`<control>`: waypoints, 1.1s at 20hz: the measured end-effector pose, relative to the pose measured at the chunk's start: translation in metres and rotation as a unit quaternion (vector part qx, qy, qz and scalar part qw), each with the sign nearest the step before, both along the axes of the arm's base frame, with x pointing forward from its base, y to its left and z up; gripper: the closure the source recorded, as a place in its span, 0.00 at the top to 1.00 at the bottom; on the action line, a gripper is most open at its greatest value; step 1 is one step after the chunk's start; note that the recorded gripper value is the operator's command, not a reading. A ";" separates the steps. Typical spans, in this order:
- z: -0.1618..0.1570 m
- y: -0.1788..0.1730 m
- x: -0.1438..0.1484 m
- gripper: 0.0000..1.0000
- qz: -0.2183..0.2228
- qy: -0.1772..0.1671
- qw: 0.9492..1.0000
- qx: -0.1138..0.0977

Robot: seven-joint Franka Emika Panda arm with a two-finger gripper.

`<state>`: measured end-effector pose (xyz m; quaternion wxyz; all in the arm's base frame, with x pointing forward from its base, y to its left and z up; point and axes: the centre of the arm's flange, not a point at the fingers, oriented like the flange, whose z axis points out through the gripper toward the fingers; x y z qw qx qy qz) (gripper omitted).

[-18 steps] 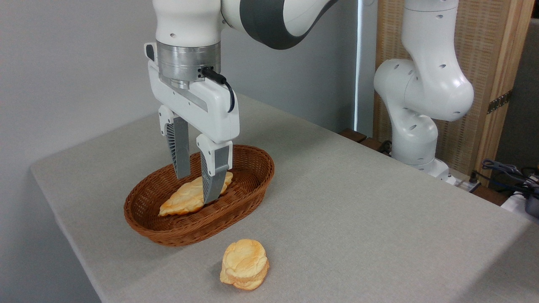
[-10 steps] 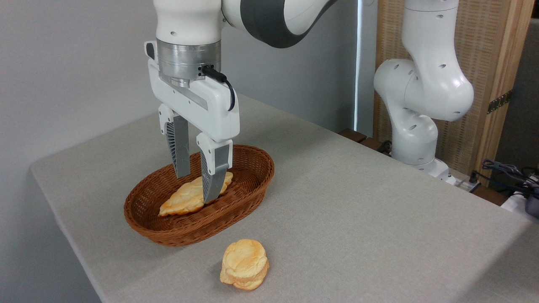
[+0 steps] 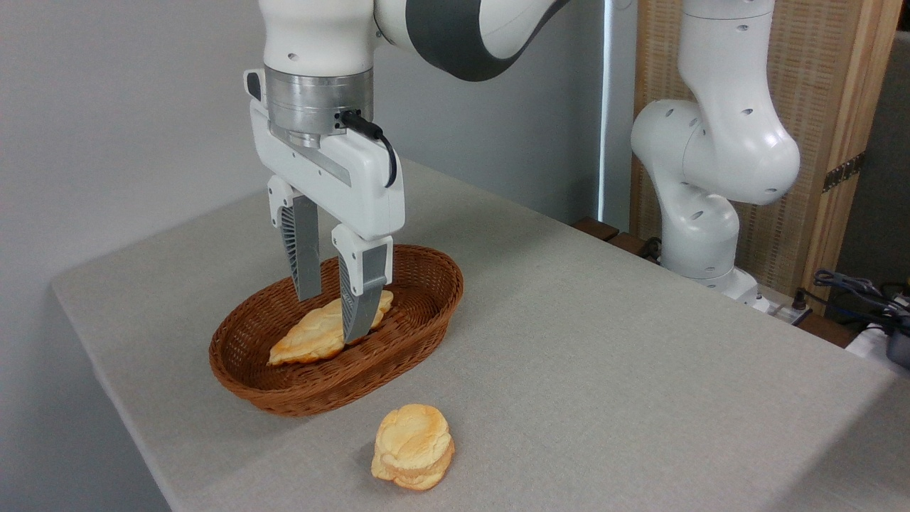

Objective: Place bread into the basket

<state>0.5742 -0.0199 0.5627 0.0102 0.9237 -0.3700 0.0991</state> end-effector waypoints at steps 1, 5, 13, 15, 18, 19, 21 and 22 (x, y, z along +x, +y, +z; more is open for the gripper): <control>0.000 0.000 0.000 1.00 0.000 0.000 1.000 0.000; 0.003 0.000 -0.002 1.00 0.000 0.000 1.000 0.000; 0.002 0.030 -0.010 1.00 0.025 0.023 0.999 -0.003; -0.005 0.041 -0.012 1.00 0.034 0.030 0.999 -0.003; -0.023 0.052 -0.015 1.00 0.045 0.046 0.998 -0.004; -0.030 0.057 -0.016 1.00 0.049 0.049 0.998 -0.004; -0.043 0.063 -0.015 1.00 0.057 0.045 0.997 -0.004; -0.047 0.064 -0.015 1.00 0.058 0.043 0.997 -0.003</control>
